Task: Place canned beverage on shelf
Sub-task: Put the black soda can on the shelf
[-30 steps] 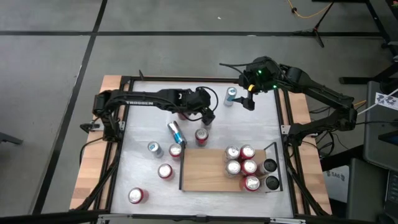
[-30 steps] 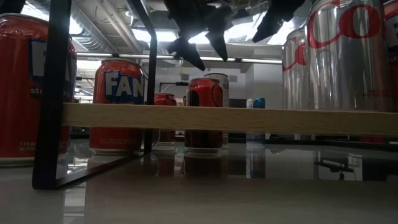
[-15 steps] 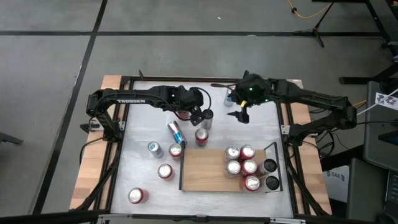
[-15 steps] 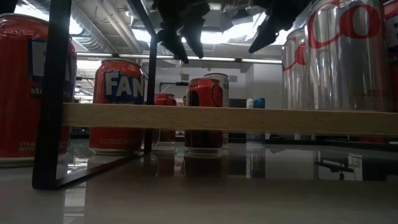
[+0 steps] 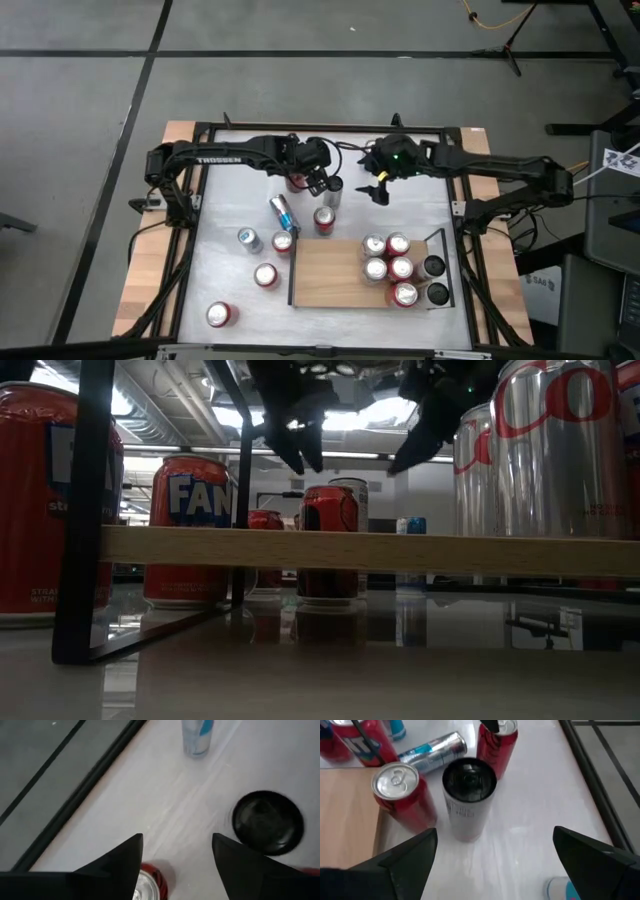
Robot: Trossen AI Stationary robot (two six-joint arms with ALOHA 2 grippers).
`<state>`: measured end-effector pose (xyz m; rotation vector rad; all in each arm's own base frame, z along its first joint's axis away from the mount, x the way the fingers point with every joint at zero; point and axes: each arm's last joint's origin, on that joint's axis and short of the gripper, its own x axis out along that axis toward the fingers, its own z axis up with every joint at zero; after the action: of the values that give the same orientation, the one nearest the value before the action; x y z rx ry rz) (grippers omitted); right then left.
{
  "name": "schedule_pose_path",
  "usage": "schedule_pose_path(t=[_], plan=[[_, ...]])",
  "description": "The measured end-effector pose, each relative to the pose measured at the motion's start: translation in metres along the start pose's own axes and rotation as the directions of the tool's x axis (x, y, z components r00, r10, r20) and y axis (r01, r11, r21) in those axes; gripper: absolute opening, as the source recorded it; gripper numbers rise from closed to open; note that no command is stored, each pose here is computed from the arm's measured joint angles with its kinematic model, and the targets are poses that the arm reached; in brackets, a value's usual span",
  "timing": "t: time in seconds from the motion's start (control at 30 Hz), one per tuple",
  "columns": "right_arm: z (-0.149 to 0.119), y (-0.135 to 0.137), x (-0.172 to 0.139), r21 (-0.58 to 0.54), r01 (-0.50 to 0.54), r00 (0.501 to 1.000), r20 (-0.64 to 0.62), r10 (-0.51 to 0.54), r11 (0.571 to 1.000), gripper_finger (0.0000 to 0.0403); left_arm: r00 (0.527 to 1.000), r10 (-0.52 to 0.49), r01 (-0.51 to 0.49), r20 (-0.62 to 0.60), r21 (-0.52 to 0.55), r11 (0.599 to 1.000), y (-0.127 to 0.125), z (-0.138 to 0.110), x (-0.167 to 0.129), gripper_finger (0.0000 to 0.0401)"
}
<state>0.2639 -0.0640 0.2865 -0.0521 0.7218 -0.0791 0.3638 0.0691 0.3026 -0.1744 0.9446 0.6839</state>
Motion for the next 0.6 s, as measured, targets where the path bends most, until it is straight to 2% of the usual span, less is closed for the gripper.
schedule_pose_path(t=[0.13, 0.37, 0.6], plan=[[-0.008, 0.000, 0.011, -0.002, 0.006, 1.000, 0.028, -0.006, 1.000, 0.0385, 1.000, -0.022, 0.022, 0.006, -0.015, 1.000, -0.002, -0.004, 0.015, 0.0226], [-0.014, -0.001, 0.030, -0.005, 0.022, 0.997, 0.068, -0.022, 1.000, 0.0385, 1.000, -0.022, 0.022, -0.013, -0.019, 1.000, -0.004, -0.012, 0.025, 0.0226], [-0.021, -0.002, 0.052, -0.001, 0.014, 1.000, 0.020, -0.014, 1.000, 0.0385, 1.000, -0.026, 0.026, -0.006, -0.023, 0.999, -0.007, -0.017, 0.036, 0.0226]])
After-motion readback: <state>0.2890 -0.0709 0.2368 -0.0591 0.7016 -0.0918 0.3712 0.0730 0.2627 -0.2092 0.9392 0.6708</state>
